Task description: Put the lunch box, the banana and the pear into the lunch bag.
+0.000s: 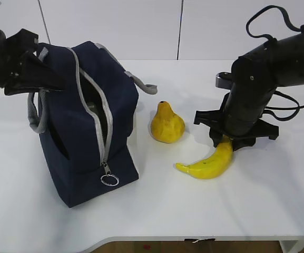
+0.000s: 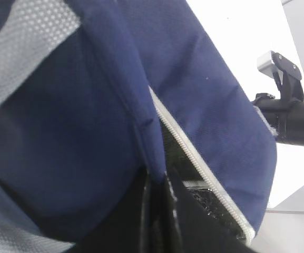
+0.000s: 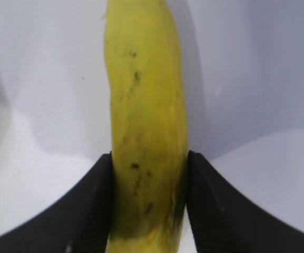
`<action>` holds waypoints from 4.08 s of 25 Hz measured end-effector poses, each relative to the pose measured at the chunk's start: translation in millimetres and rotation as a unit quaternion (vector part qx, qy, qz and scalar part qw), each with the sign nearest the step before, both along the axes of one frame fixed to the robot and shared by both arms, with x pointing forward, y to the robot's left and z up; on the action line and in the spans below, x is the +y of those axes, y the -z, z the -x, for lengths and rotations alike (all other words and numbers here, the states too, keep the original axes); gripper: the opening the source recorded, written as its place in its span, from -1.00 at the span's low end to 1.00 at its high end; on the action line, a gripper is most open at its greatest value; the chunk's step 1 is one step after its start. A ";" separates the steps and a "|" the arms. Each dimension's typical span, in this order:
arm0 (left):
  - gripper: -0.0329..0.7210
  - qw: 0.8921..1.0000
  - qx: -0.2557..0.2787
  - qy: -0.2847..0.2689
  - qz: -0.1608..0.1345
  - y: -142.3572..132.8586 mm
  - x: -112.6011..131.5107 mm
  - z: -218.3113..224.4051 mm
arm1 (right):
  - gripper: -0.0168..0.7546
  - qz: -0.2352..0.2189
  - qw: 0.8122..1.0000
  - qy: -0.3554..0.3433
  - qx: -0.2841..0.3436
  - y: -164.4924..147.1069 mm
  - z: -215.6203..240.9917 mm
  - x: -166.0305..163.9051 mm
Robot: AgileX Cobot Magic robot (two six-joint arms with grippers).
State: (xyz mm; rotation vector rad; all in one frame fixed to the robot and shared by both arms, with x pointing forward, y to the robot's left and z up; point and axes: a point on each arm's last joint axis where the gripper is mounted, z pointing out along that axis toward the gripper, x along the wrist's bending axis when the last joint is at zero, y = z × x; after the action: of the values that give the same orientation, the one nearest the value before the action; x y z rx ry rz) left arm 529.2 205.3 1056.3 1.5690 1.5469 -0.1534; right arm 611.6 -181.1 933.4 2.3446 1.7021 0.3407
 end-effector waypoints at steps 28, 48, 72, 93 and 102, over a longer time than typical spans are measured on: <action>-0.90 1.000 -0.001 0.001 -0.001 -0.3 0.0 -0.1 | -0.15 0.034 0.996 -0.081 -0.034 -125.8 -36.9 10.1; -0.90 1.000 -0.009 -0.010 -0.005 -0.6 1.4 -2.2 | -0.17 -0.263 0.803 -0.493 -0.205 -212.0 -20.4 85.2; -0.90 1.000 -0.003 0.000 -0.003 -0.2 0.3 -0.5 | -0.17 -0.123 0.769 -0.578 -0.243 -188.4 -8.9 147.1; -0.90 1.000 -0.003 0.000 -0.002 -0.3 0.2 -0.4 | -0.17 -0.132 0.800 -0.568 -0.143 -93.1 -36.8 168.0; -0.90 1.000 -0.003 0.000 -0.001 -0.6 0.1 -0.5 | -0.17 -0.149 0.798 -0.570 -0.130 -92.0 -33.6 169.3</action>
State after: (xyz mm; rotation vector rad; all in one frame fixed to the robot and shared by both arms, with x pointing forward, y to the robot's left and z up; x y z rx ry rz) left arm 529.7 205.4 1057.0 1.5699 1.5430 -0.1465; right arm 645.3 -11.8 1025.4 0.9823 2.8197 1.1029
